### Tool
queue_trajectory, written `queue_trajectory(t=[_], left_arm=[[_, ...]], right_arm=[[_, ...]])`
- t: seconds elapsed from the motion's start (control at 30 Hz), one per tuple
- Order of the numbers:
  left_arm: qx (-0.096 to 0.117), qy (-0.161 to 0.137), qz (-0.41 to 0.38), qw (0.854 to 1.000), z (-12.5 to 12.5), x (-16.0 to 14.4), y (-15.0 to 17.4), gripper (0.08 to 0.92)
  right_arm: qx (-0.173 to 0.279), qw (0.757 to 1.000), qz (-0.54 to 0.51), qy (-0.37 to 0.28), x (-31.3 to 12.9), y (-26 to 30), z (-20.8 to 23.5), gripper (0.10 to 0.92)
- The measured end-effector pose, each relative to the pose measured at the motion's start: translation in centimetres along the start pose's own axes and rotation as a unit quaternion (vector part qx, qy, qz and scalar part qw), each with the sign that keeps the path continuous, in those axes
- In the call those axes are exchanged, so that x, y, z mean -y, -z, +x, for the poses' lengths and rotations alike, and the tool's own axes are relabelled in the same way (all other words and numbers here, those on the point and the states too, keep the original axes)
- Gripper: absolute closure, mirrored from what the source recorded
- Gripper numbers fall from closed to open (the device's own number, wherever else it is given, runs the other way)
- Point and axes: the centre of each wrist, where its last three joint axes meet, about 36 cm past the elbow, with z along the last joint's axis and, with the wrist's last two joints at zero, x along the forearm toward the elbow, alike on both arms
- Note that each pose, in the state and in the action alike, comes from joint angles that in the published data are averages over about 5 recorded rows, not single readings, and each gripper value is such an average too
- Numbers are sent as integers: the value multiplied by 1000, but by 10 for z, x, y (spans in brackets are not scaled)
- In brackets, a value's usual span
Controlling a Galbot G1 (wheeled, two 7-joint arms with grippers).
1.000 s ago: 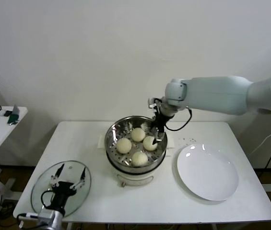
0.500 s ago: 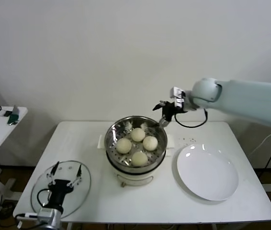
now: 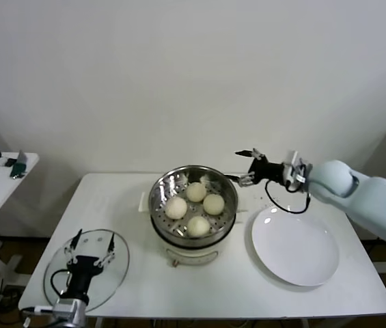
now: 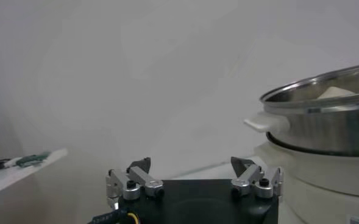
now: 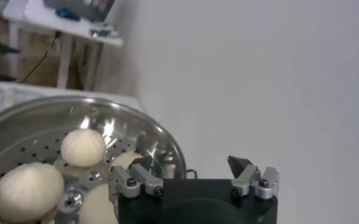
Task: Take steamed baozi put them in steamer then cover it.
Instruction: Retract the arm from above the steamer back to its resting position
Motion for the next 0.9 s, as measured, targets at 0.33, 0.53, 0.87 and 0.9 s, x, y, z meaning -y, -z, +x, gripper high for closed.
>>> queue_trajectory(t=[0.33,0.53,0.87,0.9], left_arm=[[5,5,-41,999,-2,-9,7,177],[5,5,-100,995,-2,-15,13,177],[-11,-3,-303,953,2,-33,24,177],[-15,-6,-330,944,3,-34,25,177]], right_arm=[[75,991,-64,-86,-58,-53,24,200],[106,977,-111,-149,-97,-80,43,200],[97,943,-183,-259,-161,-124,86,200],[94,941,-190,-266,-168,-128,90,200]])
